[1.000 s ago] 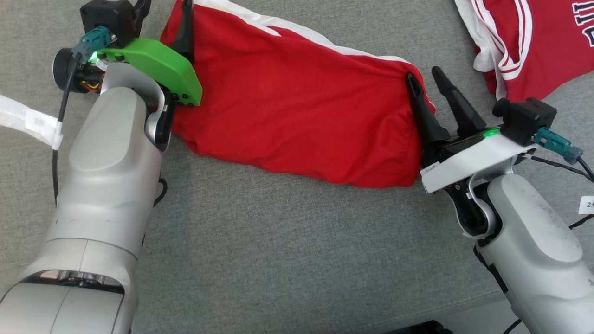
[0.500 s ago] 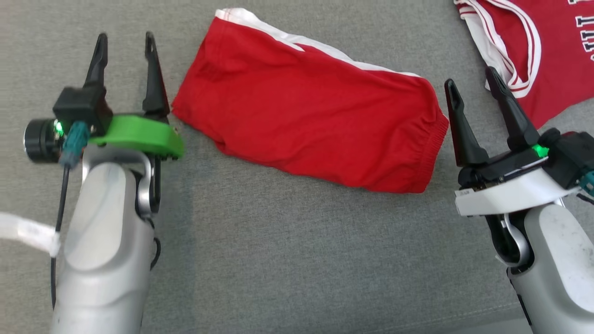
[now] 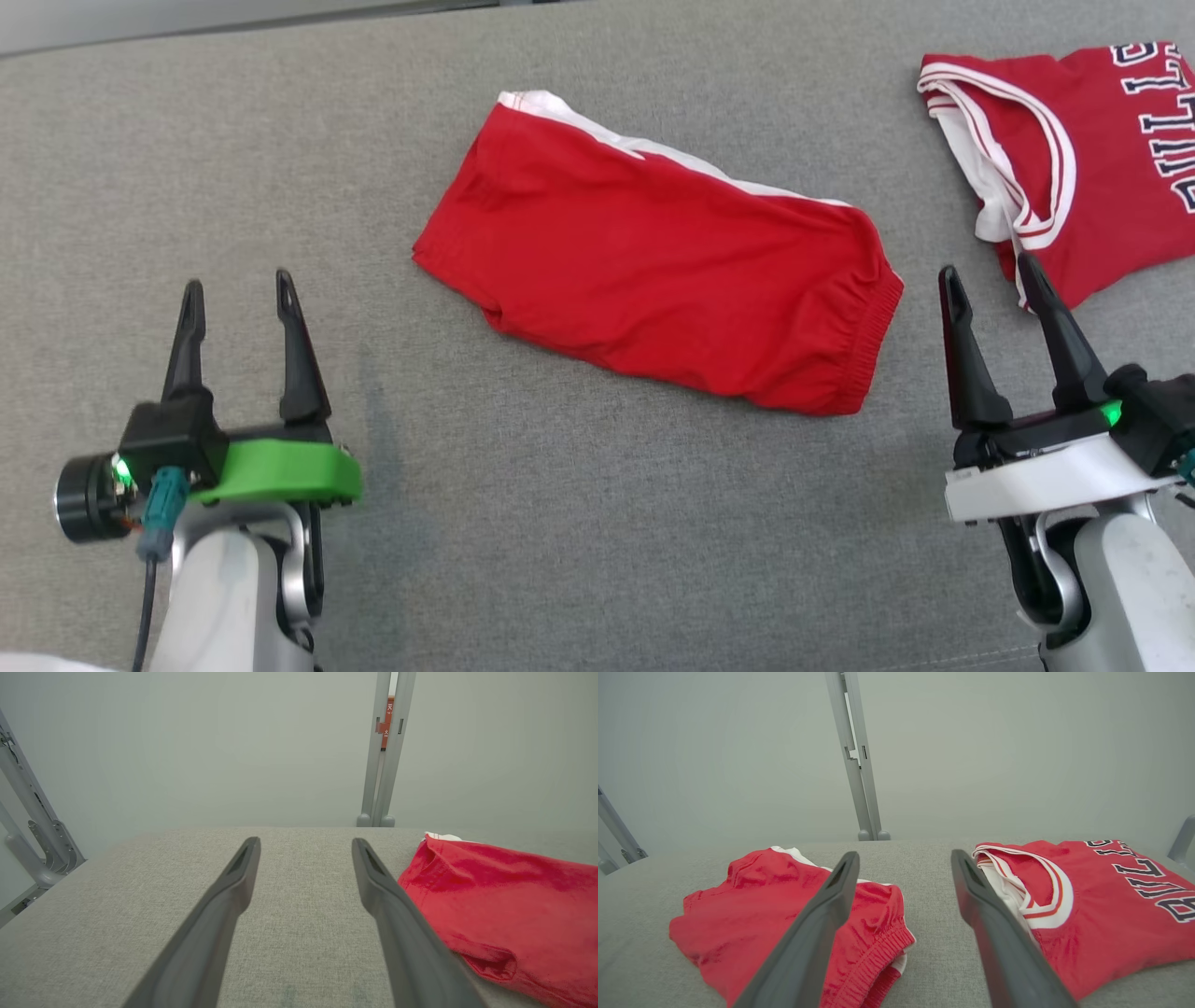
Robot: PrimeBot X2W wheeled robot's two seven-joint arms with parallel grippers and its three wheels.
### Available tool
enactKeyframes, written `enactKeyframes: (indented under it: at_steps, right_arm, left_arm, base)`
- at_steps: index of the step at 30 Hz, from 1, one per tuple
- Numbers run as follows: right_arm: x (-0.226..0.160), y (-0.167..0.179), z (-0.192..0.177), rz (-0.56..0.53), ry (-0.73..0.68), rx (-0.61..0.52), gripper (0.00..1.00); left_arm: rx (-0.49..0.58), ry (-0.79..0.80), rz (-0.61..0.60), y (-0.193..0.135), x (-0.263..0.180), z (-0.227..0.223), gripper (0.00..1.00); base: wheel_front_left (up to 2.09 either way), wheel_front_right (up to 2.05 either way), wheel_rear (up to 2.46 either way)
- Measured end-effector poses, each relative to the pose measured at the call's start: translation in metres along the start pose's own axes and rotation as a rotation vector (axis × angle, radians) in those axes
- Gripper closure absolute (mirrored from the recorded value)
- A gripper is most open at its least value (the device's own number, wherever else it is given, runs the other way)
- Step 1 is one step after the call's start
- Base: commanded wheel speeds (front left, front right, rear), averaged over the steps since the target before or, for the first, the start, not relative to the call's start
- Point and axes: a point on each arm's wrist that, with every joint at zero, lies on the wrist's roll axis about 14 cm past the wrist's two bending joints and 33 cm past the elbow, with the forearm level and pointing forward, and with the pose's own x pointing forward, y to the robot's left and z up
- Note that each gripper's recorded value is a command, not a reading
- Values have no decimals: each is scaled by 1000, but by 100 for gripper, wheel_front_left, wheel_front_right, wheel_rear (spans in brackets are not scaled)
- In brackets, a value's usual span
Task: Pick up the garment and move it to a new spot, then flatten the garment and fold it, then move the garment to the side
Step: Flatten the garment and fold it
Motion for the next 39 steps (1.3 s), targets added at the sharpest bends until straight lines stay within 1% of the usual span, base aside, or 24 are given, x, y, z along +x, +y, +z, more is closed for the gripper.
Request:
enactKeyframes:
  at_steps: [3,8,20,24,27,31,33,35,39]
  right_arm:
    - [-9,2,3,-4,3,6,0]
    - [-14,8,11,5,-9,15,0]
    - [-14,9,16,8,-19,15,0]
    - [-12,8,15,5,-16,17,0]
    - [-9,8,12,5,-10,18,0]
    - [-1,7,5,15,5,17,0]
    - [2,7,1,18,13,20,0]
    - [4,6,-3,15,20,22,0]
    - [4,4,-9,4,34,34,0]
  left_arm:
    - [4,6,13,5,-16,2,0]
    - [9,0,21,9,-28,7,0]
    - [20,1,14,8,-32,8,0]
    - [21,-9,-37,-4,-24,10,0]
    - [22,-8,-132,-26,-2,15,0]
    - [54,90,-274,-59,29,6,0]
    - [77,195,-326,-71,42,-10,0]
    - [89,263,-368,-83,51,-22,0]
    - [107,467,-420,-99,57,-64,0]
  base:
    - [0,0,0]
    - [0,0,0]
    - [0,0,0]
    - [0,0,0]
    - [0,0,0]
    - [0,0,0]
    - [0,0,0]
    - [0,0,0]
    - [0,0,0]
